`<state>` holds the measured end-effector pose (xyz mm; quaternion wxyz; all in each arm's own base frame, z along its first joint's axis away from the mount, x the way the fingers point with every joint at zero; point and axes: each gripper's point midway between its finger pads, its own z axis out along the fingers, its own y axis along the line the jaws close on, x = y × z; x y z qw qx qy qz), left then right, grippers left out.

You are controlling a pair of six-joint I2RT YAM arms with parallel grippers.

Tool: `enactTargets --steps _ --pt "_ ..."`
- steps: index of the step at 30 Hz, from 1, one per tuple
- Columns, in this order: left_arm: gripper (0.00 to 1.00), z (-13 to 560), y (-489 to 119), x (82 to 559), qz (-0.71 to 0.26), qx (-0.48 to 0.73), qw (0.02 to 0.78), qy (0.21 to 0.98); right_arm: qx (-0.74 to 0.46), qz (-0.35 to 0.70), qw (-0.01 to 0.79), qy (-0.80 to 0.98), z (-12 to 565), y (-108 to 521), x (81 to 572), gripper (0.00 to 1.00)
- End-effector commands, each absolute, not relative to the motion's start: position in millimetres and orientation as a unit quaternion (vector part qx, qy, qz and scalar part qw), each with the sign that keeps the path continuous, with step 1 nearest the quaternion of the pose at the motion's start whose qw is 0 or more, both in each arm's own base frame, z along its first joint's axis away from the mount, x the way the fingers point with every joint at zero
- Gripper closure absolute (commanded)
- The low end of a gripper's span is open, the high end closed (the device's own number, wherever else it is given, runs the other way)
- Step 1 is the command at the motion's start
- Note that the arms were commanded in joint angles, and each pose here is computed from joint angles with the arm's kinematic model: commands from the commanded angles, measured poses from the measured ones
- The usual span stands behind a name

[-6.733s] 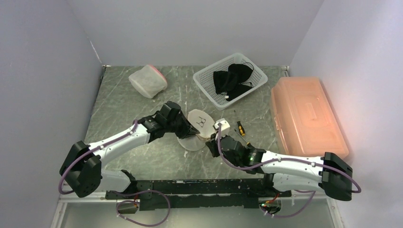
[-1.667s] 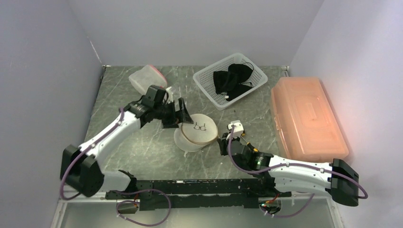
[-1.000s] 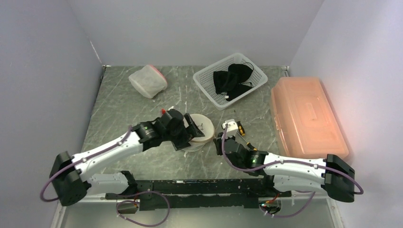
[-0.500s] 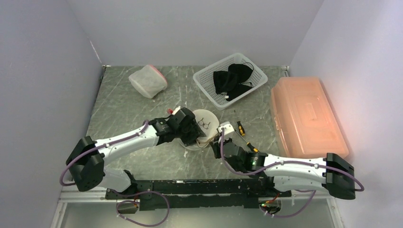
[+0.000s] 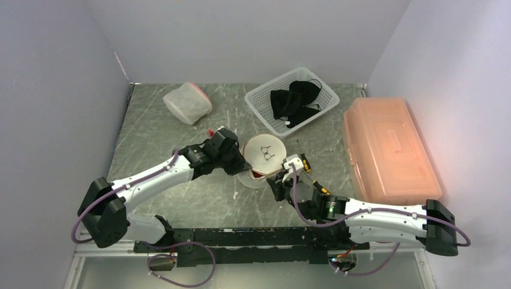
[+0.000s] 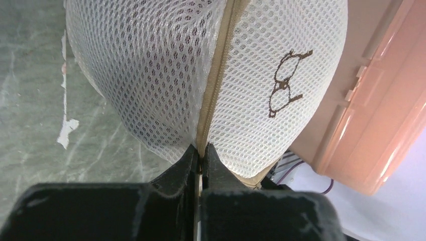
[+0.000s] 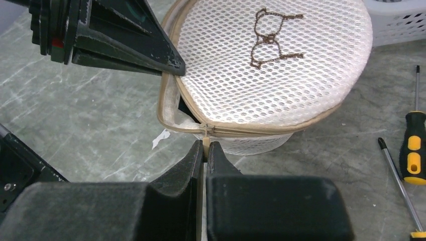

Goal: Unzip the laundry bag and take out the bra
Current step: Unzip the laundry bag at the center of the board.

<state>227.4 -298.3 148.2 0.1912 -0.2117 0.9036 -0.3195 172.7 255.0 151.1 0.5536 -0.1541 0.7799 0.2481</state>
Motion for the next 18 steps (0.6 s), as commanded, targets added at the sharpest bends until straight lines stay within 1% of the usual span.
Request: enactTargets --steps 1,9,18 --pt "0.97 173.3 -290.9 239.5 -0.334 -0.151 0.228 0.902 -0.142 0.233 0.568 0.776 153.1 244.1 176.0 1.0" --pt "0.97 174.2 -270.9 245.0 -0.34 -0.121 0.227 0.905 -0.119 0.183 0.57 0.792 136.1 225.4 184.8 1.0" --pt "0.97 170.1 -257.7 246.7 -0.323 -0.084 0.227 0.915 -0.075 0.157 0.581 0.795 137.3 211.8 196.0 1.0"
